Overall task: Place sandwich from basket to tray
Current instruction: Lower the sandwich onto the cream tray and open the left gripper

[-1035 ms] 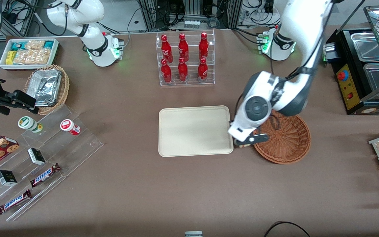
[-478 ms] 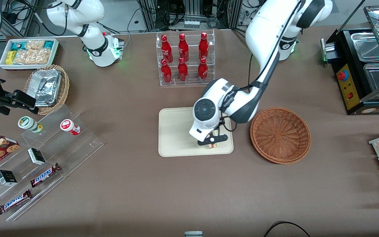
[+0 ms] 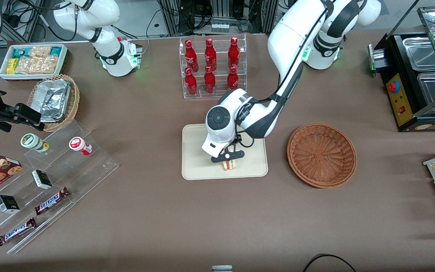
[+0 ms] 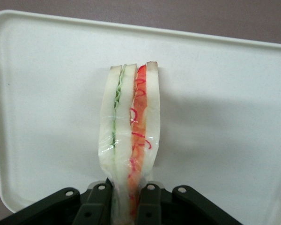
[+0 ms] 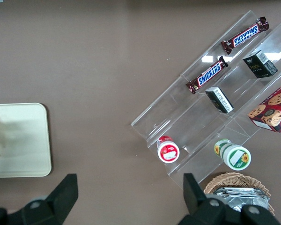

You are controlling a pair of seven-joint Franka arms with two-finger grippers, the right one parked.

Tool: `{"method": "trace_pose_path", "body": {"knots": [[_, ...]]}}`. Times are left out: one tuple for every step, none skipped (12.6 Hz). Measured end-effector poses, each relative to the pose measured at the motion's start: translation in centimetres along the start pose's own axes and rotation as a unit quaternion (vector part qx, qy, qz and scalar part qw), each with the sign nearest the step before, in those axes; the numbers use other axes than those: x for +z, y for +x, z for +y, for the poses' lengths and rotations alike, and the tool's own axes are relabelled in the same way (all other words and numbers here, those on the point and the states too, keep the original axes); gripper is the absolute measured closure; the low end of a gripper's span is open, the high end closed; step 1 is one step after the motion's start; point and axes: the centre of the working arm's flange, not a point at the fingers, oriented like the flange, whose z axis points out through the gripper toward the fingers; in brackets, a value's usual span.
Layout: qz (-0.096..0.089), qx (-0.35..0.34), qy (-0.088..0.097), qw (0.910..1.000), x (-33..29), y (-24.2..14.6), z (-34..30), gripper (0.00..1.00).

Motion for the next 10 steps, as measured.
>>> {"method": "trace_pose_path", "body": {"knots": [[-0.001,-0.001,0.001,1.0,0.1,-0.2,0.2,0.85],[-0.002,-0.002,0.003,1.0,0.5,-0.3,0.2,0.85],[-0.005,-0.002,0.006,1.0,1.1,-0.3,0.2,0.85],[-0.008,-0.001,0.008,0.9999,1.6,-0.4,0.3,0.85],[-0.009,-0.001,0.009,0.9999,2.0,-0.5,0.3,0.82],[-0.009,-0.001,0.008,0.9999,1.9,-0.5,0.4,0.8],[-0.011,-0.004,0.003,0.9999,1.6,-0.4,0.5,0.71],[-0.014,-0.01,-0.008,0.9998,0.9,-0.2,0.7,0.6],[-0.018,-0.017,-0.02,0.9995,-0.2,0.2,0.9,0.49],[-0.021,-0.024,-0.027,0.9991,-1.6,0.8,0.8,0.38]]}}
